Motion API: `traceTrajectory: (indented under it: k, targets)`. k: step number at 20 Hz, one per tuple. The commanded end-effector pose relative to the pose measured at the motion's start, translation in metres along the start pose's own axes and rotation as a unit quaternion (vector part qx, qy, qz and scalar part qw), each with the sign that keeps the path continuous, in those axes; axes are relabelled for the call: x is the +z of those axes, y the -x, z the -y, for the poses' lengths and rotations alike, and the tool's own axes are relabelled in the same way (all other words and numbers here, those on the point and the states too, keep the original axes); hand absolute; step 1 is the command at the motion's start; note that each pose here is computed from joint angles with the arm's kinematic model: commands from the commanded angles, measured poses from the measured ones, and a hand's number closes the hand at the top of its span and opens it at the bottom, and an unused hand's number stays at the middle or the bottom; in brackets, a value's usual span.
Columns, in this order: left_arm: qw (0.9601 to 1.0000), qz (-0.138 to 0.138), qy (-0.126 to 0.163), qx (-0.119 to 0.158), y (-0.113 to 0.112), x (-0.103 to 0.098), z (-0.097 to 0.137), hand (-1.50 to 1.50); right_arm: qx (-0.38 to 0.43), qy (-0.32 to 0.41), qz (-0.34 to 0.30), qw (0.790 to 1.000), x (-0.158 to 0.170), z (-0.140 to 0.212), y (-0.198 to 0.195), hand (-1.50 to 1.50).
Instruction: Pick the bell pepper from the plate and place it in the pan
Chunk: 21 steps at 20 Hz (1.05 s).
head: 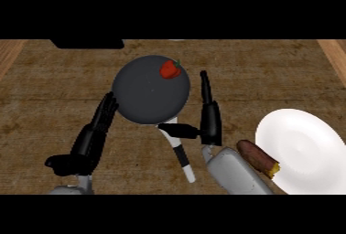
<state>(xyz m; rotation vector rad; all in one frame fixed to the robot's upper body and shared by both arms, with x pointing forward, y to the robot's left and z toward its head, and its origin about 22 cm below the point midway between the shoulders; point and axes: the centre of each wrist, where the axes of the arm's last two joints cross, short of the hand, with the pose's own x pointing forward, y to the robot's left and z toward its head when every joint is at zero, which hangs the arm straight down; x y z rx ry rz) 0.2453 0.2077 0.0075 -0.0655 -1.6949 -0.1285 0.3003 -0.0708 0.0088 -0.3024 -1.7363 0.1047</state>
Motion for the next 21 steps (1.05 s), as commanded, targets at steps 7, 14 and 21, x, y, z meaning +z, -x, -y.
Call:
traceTrajectory:
  k: [7,14,21]
  targets:
    - [0.9999,-0.006,-0.01,-0.003,0.007,0.0,0.011,0.0,0.023,-0.005,-0.008,1.0,0.035,0.008,0.019,-1.5]
    - [1.0,0.0,0.001,-0.003,0.008,-0.002,0.011,0.0,0.045,-0.004,-0.011,0.999,0.023,0.016,-0.003,-1.5]
    - [0.9999,0.007,-0.01,0.005,-0.006,-0.003,0.016,0.0,0.096,0.016,0.007,0.995,0.014,0.003,0.002,-1.5]
